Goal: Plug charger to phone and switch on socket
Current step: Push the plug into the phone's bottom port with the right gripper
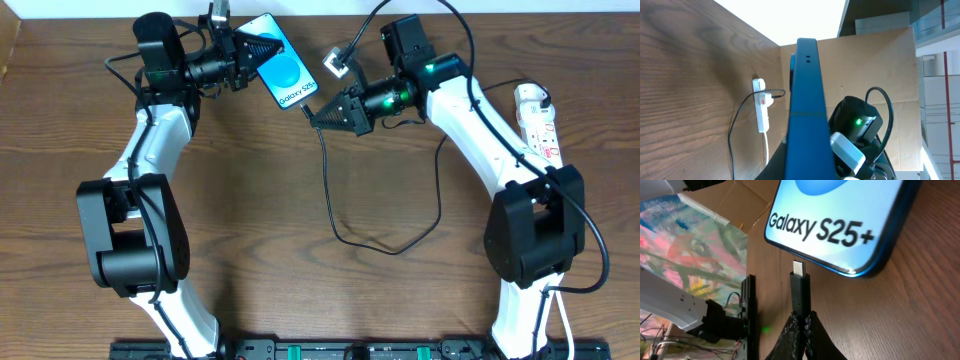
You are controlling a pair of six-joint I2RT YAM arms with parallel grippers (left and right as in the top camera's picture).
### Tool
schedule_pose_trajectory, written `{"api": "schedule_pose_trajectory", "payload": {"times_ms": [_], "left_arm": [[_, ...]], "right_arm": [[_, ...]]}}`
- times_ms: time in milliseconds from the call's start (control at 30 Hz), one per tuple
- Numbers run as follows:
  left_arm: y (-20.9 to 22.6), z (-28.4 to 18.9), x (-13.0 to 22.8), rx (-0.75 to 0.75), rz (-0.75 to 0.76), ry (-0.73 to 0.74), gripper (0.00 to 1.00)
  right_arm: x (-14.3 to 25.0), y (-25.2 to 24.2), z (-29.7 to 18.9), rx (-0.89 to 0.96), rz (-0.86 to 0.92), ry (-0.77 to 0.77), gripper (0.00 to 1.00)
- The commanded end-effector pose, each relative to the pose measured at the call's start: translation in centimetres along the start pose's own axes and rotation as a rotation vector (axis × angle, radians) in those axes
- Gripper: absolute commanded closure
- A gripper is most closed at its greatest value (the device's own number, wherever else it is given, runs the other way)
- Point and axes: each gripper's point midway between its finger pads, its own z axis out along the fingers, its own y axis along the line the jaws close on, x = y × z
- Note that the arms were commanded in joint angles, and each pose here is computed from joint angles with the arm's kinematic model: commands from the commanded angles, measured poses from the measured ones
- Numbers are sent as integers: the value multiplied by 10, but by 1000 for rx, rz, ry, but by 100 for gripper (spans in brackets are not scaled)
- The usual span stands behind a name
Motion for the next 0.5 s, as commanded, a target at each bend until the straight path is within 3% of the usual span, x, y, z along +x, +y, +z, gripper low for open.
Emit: {"api": "schedule_pose_trajectory", "payload": {"times_ms": [0, 467], "left_arm": [[-17, -2, 1, 17, 68, 7, 92], [-17, 1, 3, 18, 64, 15, 93]], "right_arm": [[-4, 4, -6, -21, -14, -18, 99], [-5, 4, -5, -19, -24, -21, 99]]}}
